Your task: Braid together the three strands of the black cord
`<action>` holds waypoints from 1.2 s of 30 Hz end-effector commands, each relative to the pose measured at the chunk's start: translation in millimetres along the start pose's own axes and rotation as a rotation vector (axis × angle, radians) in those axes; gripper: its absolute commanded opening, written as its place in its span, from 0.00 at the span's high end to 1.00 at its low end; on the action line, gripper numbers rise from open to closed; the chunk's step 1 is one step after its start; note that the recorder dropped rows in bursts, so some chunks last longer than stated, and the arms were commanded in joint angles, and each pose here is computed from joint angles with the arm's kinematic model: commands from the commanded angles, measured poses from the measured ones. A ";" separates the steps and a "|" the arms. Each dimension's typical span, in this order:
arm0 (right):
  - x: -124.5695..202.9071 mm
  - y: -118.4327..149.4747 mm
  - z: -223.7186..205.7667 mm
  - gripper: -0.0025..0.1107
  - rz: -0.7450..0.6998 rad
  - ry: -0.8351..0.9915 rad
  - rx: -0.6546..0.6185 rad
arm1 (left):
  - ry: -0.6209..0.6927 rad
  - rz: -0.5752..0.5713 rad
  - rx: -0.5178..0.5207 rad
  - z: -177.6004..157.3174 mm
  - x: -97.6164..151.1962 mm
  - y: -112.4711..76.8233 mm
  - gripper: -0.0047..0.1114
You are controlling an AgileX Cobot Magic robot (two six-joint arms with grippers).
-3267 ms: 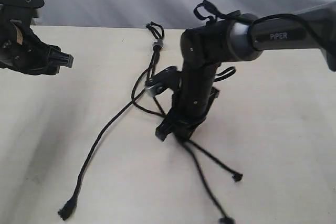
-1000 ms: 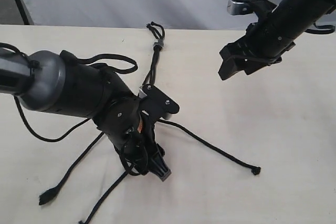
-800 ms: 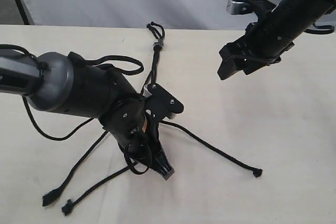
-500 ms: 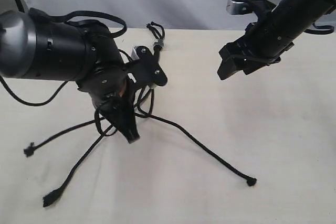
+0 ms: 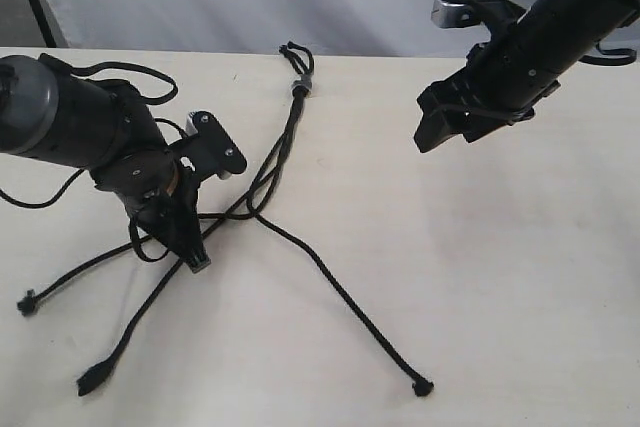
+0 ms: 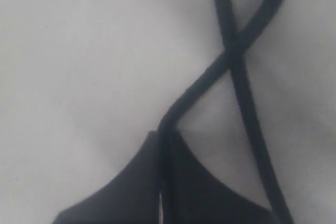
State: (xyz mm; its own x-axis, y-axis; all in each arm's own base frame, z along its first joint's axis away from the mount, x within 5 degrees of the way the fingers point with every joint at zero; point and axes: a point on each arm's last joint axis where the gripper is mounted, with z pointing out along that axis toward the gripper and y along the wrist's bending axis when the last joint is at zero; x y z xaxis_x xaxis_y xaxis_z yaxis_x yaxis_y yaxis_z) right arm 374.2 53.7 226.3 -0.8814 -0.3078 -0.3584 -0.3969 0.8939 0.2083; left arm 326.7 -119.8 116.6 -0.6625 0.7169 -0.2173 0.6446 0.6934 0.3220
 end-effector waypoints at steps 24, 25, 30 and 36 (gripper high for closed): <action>-1.3 0.5 -4.2 0.40 0.007 -0.018 -0.014 | -0.031 -0.150 0.137 -44.3 -13.1 -20.4 0.96; -1.3 0.5 -4.2 0.40 0.007 -0.018 -0.014 | -0.029 -0.161 0.136 -43.5 -11.9 -17.5 0.96; -1.3 0.5 -4.2 0.40 0.007 -0.018 -0.014 | -0.026 -0.167 0.136 -42.6 -11.2 -16.3 0.96; -1.3 0.5 -4.2 0.40 0.007 -0.018 -0.014 | -0.024 -0.201 0.137 -42.6 -11.2 -16.3 0.88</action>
State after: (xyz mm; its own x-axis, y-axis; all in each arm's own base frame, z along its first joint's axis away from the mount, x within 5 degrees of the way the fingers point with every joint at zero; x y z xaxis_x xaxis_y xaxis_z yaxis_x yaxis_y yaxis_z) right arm 374.4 55.0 226.8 -0.8830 -0.2975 -0.3631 -0.3925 0.8923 0.2232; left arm 307.1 -143.1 150.7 -0.7587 0.5890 -0.2785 0.5704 0.8070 0.1527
